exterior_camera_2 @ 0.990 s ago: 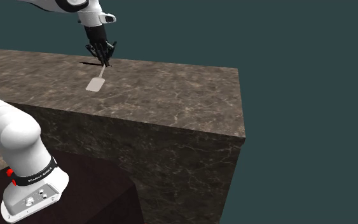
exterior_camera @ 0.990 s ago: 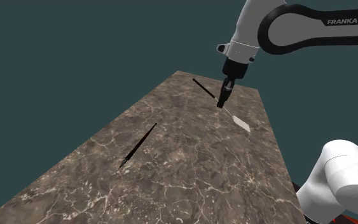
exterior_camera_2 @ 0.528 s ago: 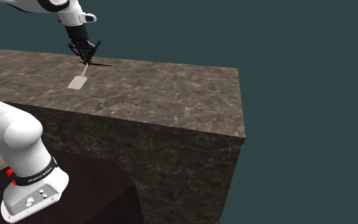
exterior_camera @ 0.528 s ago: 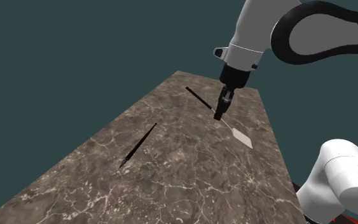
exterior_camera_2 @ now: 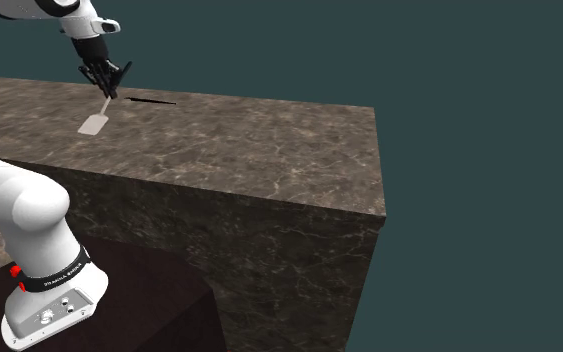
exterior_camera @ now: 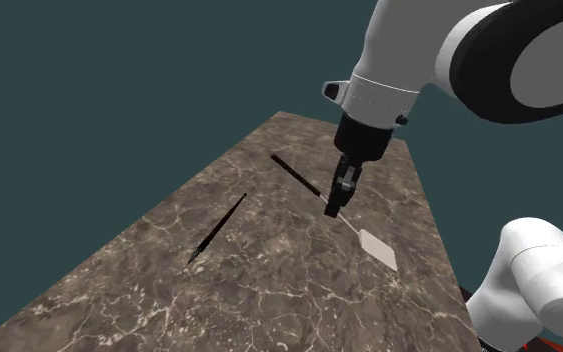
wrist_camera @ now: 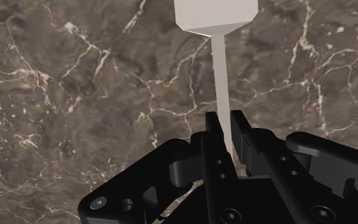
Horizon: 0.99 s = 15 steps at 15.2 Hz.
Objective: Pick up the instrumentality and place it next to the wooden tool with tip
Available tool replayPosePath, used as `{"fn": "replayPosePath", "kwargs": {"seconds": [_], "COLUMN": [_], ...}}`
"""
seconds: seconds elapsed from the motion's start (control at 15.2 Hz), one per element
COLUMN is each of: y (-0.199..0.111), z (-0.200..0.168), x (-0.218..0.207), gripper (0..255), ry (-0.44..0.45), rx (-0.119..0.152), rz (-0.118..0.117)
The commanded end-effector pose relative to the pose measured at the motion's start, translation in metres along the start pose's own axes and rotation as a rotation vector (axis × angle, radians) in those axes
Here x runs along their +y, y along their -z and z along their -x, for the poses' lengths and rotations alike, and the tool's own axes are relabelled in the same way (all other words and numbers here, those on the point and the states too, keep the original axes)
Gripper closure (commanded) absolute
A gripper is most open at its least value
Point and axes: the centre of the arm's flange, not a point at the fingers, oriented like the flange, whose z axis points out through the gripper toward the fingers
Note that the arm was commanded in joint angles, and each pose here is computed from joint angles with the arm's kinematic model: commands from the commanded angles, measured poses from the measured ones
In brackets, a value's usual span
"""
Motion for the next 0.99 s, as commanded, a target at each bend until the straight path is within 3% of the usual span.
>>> {"fn": "replayPosePath", "kwargs": {"seconds": [0.0,0.59,0.92], "y": [0.001,0.002,-0.020], "z": [0.002,-0.002,0.000], "x": [-0.027,-0.146,-0.154], "gripper": [255,255,255], "ry": [-0.002,-0.002,-0.002], "rx": [0.000,0.000,0.000], "rz": [0.000,0.000,0.000]}}
